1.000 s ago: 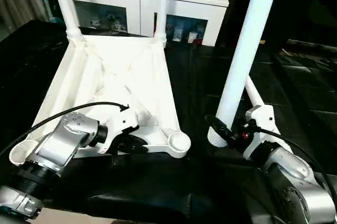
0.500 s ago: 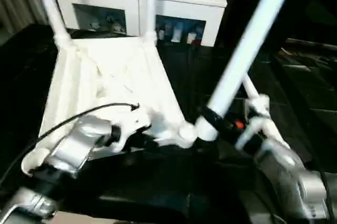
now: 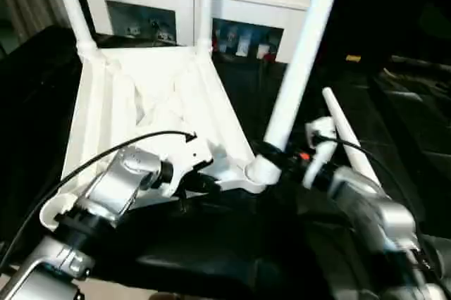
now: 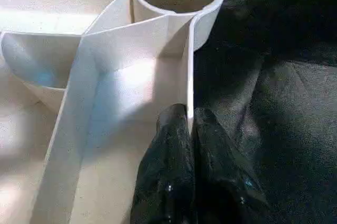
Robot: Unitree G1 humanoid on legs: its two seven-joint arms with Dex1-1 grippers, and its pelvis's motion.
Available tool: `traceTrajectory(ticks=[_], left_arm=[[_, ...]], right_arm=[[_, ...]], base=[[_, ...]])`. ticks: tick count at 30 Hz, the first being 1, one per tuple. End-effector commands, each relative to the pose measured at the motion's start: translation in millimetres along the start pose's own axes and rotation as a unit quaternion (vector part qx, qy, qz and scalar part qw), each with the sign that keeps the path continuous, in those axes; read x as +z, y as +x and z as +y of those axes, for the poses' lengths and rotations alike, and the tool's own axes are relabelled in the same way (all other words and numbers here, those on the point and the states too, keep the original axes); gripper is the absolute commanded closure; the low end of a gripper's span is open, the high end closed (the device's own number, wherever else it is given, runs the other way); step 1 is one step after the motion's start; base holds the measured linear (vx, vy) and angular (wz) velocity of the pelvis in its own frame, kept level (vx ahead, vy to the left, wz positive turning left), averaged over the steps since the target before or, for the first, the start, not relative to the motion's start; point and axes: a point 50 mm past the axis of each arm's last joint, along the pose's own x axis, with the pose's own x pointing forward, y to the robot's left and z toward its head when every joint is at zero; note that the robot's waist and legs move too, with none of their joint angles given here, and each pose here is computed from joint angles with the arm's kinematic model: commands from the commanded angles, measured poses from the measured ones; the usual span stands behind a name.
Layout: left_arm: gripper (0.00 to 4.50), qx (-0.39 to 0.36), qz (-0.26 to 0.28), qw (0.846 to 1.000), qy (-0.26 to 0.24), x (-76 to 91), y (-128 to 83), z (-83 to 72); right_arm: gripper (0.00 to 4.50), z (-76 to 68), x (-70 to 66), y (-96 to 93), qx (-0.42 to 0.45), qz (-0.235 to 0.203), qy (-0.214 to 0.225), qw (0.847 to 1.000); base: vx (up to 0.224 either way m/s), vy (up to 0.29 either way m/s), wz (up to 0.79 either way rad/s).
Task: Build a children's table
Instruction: Insert table leg to table base
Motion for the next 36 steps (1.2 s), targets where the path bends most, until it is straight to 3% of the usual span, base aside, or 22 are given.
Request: traceTrajectory(ticks=[1,12,18,23,27,31,33,36], left_arm=[[4.5,-0.007,-0.015,1.0,-0.009,2.1,4.6,0.3],[4.5,0.007,-0.021,1.0,-0.011,5.4,3.0,6.7],[4.5,0.017,-0.03,0.999,-0.007,8.9,1.4,11.2],[4.5,0.027,-0.036,0.999,-0.005,11.7,0.8,14.9],[4.5,0.031,-0.037,0.999,-0.004,12.6,0.7,16.7],[4.5,0.031,-0.036,0.999,-0.001,13.4,-0.5,18.4],[4.5,0.033,-0.035,0.999,0.001,13.3,-1.6,20.0],[4.5,0.035,-0.035,0.999,0.002,13.0,-2.1,20.8]], right_arm=[[2.64,-2.3,2.7,3.1,0.006,0.001,-0.012,1.0],[2.64,-17.7,-3.8,14.6,-0.014,-0.016,0.007,1.0],[2.64,-20.9,-26.2,10.3,-0.016,-0.029,0.037,0.999],[2.64,-23.7,-36.1,5.8,-0.035,-0.054,0.044,0.997],[2.64,-27.5,-47.5,-2.0,-0.07,-0.068,0.024,0.995],[2.64,-21.0,-60.0,-4.3,-0.064,-0.043,-0.029,0.997],[2.64,-15.6,-59.4,-2.0,-0.058,-0.043,-0.073,0.995],[2.64,-11.4,-55.1,0.4,-0.054,-0.055,-0.103,0.992]], base=[[0.0,0.0,0.0],[0.0,0.0,0.0],[0.0,0.0,0.0],[0.0,0.0,0.0],[0.0,0.0,0.0],[0.0,0.0,0.0],[0.0,0.0,0.0],[0.0,0.0,0.0]])
